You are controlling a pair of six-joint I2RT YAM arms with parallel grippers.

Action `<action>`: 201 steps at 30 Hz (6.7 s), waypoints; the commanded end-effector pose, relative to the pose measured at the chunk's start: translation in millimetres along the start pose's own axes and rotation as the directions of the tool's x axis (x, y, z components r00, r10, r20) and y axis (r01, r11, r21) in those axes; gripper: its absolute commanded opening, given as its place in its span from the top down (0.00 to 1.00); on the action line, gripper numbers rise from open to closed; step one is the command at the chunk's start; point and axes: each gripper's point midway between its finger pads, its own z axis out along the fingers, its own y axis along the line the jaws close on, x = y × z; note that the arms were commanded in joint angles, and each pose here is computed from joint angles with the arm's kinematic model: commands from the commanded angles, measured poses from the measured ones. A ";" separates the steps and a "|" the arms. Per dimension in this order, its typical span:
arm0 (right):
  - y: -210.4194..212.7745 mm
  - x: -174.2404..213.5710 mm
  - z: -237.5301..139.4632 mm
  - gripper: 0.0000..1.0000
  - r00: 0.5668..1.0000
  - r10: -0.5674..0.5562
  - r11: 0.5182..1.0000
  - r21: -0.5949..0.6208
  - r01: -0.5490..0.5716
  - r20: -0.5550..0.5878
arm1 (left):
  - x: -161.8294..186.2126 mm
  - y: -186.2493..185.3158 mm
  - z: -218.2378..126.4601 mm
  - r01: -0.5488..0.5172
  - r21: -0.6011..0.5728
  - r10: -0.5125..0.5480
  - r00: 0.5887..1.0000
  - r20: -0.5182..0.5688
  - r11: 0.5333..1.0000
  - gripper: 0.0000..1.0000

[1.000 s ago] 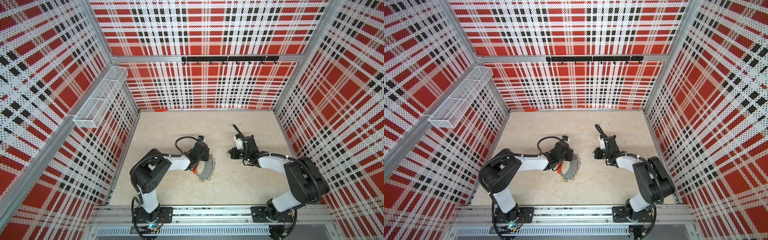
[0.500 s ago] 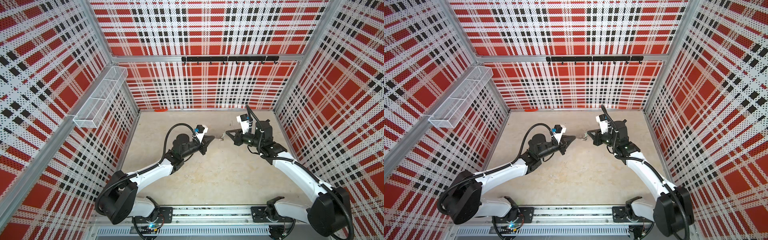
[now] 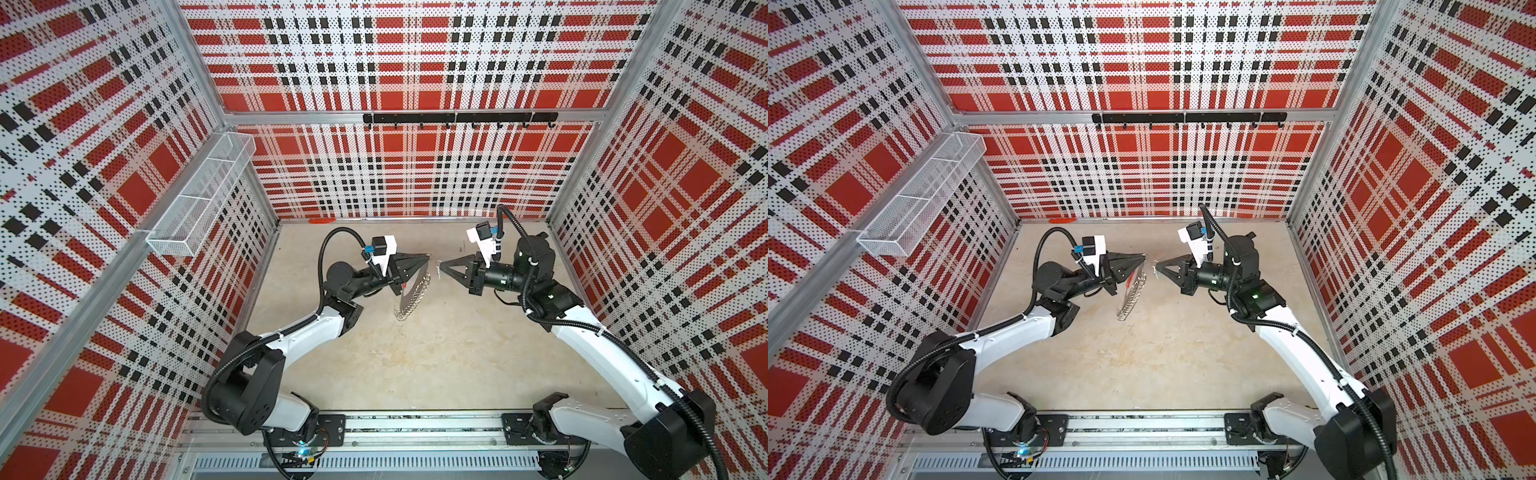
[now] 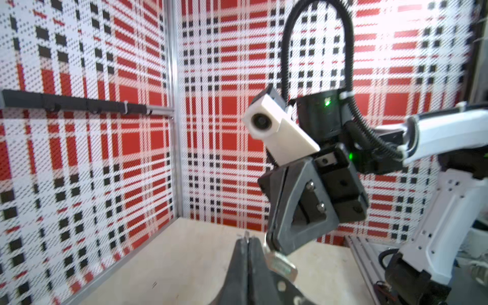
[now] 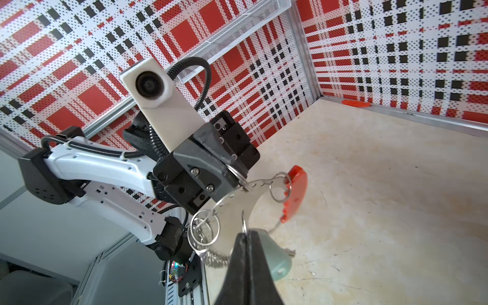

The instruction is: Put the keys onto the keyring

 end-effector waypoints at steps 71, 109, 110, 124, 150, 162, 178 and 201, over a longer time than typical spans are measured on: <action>5.5 -3.4 7.2 1.00 0.998 0.001 1.000 0.029 -0.003 0.062 | 18.5 48.4 -3.1 0.121 -0.279 -0.125 0.992 0.007 0.953 1.00; -232.9 181.0 -17.5 0.58 0.859 0.509 0.646 0.683 -0.341 -0.052 | 33.6 30.5 -11.5 0.154 -0.257 -0.168 0.985 -0.034 0.954 1.00; -225.4 164.8 -18.0 0.57 0.880 0.473 0.669 0.666 -0.329 -0.040 | 33.5 29.9 -11.3 0.154 -0.253 -0.168 0.985 -0.036 0.955 1.00; -26.8 -27.8 -12.1 0.67 0.967 0.042 0.998 -0.064 -0.026 0.251 | -0.9 16.1 11.2 0.214 -0.129 -0.210 0.977 0.039 0.968 1.00; 19.3 -41.5 14.3 0.86 0.971 0.048 0.949 -0.316 0.028 0.232 | -30.0 -0.5 19.8 0.288 0.009 -0.286 0.947 0.144 0.958 1.00; 8.1 -39.0 21.8 0.85 0.974 0.028 0.967 -0.254 0.031 0.224 | -30.7 -2.8 20.9 0.294 0.018 -0.294 0.945 0.145 0.956 1.00; -5.9 -39.5 6.1 0.72 0.969 0.021 0.982 -0.185 0.025 0.247 | -37.9 -2.0 19.4 0.307 0.025 -0.307 0.939 0.156 0.951 1.00; 11.0 -49.6 12.1 0.77 0.968 0.016 0.959 -0.277 0.055 0.249 | -34.3 -3.4 26.2 0.324 0.039 -0.327 0.933 0.150 0.945 1.00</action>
